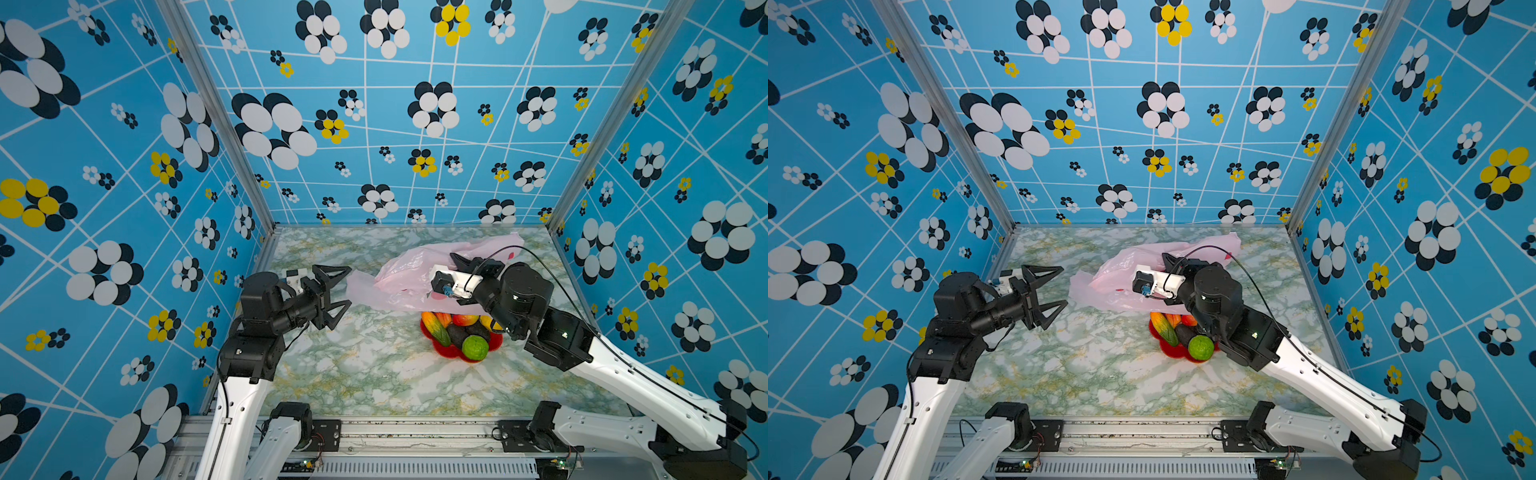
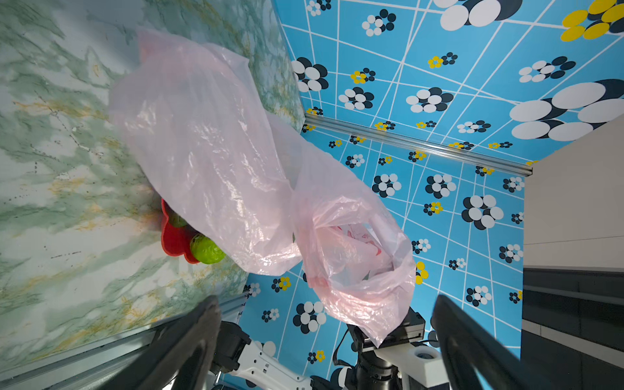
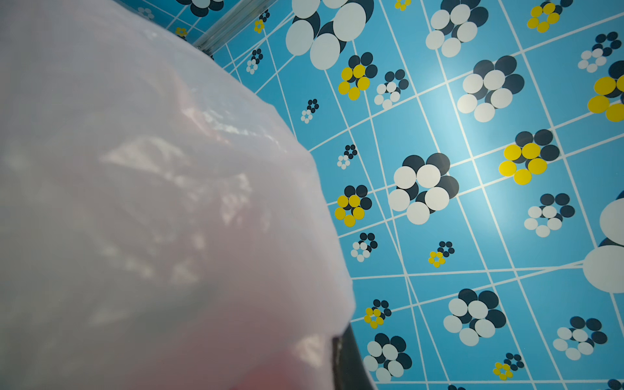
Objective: Place the fruits into the plastic bag
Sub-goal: Pick up the plastic bag from the top-right of the table.
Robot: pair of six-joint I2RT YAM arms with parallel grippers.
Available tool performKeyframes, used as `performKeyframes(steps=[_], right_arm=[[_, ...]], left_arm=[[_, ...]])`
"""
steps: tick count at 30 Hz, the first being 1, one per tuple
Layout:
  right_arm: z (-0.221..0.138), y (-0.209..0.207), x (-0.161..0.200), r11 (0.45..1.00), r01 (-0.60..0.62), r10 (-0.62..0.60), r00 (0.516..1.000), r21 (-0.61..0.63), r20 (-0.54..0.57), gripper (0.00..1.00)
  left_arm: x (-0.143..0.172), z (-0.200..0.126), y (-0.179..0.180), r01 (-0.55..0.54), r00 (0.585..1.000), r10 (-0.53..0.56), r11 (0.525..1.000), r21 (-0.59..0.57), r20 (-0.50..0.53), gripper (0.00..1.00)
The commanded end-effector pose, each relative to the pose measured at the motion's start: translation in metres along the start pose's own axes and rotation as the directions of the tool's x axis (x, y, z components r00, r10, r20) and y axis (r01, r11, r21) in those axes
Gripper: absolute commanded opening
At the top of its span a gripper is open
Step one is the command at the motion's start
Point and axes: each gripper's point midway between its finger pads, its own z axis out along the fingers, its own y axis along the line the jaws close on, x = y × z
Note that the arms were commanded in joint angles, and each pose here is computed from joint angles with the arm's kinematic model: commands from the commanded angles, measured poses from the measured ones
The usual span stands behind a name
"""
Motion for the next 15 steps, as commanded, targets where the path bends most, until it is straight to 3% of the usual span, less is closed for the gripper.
performKeyframes(steps=[1, 7, 15], right_arm=[[-0.005, -0.023, -0.011, 0.997, -0.024, 0.022, 0.999, 0.072, 0.024, 0.0], [-0.011, -0.023, -0.032, 0.997, 0.047, -0.05, 0.997, 0.058, 0.052, 0.0], [-0.019, -0.018, -0.056, 0.99, 0.131, -0.134, 0.989, 0.045, 0.065, 0.0]], left_arm=[[0.008, -0.003, 0.015, 0.065, 0.997, -0.066, 0.997, -0.031, -0.035, 0.99], [-0.007, 0.004, 0.039, 0.168, 0.986, -0.168, 0.986, 0.005, -0.019, 0.99], [-0.033, 0.004, 0.03, 0.158, 0.987, -0.158, 0.987, 0.017, -0.012, 0.99]])
